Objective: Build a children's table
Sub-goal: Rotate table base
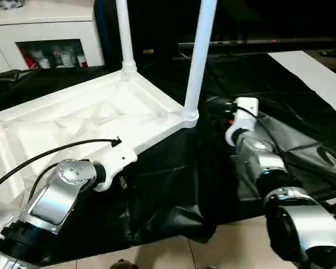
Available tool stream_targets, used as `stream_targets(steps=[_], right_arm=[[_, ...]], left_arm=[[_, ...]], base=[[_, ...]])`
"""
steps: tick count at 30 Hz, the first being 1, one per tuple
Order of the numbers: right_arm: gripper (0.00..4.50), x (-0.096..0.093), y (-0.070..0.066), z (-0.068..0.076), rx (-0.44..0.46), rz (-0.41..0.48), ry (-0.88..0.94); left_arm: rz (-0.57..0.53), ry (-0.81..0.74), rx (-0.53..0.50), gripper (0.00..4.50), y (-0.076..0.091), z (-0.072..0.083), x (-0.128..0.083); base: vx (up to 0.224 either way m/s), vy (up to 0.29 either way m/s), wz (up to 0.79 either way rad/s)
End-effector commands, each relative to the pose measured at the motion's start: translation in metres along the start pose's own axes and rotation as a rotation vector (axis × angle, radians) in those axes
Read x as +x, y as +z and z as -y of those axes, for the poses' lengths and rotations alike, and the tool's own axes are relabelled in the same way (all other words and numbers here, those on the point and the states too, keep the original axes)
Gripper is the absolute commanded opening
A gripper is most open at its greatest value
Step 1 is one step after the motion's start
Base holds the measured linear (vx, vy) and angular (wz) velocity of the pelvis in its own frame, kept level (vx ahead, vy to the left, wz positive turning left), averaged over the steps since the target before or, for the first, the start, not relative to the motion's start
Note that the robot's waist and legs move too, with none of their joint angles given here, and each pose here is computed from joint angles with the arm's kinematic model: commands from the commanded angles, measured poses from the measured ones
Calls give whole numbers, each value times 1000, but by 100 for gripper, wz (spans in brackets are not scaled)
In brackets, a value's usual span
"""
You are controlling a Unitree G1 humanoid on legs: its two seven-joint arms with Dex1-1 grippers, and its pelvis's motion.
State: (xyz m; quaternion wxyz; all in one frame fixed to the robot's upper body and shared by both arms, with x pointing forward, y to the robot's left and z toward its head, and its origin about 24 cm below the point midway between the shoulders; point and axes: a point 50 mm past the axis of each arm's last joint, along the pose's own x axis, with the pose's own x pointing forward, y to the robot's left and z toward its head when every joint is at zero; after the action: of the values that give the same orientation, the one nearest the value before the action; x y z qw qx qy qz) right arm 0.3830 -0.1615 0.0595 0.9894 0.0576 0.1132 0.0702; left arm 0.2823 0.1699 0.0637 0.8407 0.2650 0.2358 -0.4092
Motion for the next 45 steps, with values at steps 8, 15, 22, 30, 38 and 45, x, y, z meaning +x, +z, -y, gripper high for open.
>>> stream_targets(steps=[8, 15, 22, 30, 38, 45], right_arm=[[400, -7, -3, -51, -188, -16, 533], [400, 2, 17, -90, -130, 47, 639], [400, 16, 39, -103, -114, 98, 461], [400, 23, 58, -86, -5, 119, 235], [400, 25, 66, -62, 69, 131, 54], [400, 22, 72, -31, 91, 146, -76]], left_arm=[[125, 92, -73, 439, 9, 8, -13], [210, 225, -168, 439, 13, 20, -36], [123, 178, -229, 439, -5, 51, -55], [-23, 233, -244, 439, -30, 61, -67], [-111, 298, -252, 439, -46, 64, -72], [-98, 327, -233, 439, -48, 63, -72]], base=[[0, 0, 0], [0, 0, 0], [0, 0, 0], [0, 0, 0], [0, 0, 0], [0, 0, 0]])
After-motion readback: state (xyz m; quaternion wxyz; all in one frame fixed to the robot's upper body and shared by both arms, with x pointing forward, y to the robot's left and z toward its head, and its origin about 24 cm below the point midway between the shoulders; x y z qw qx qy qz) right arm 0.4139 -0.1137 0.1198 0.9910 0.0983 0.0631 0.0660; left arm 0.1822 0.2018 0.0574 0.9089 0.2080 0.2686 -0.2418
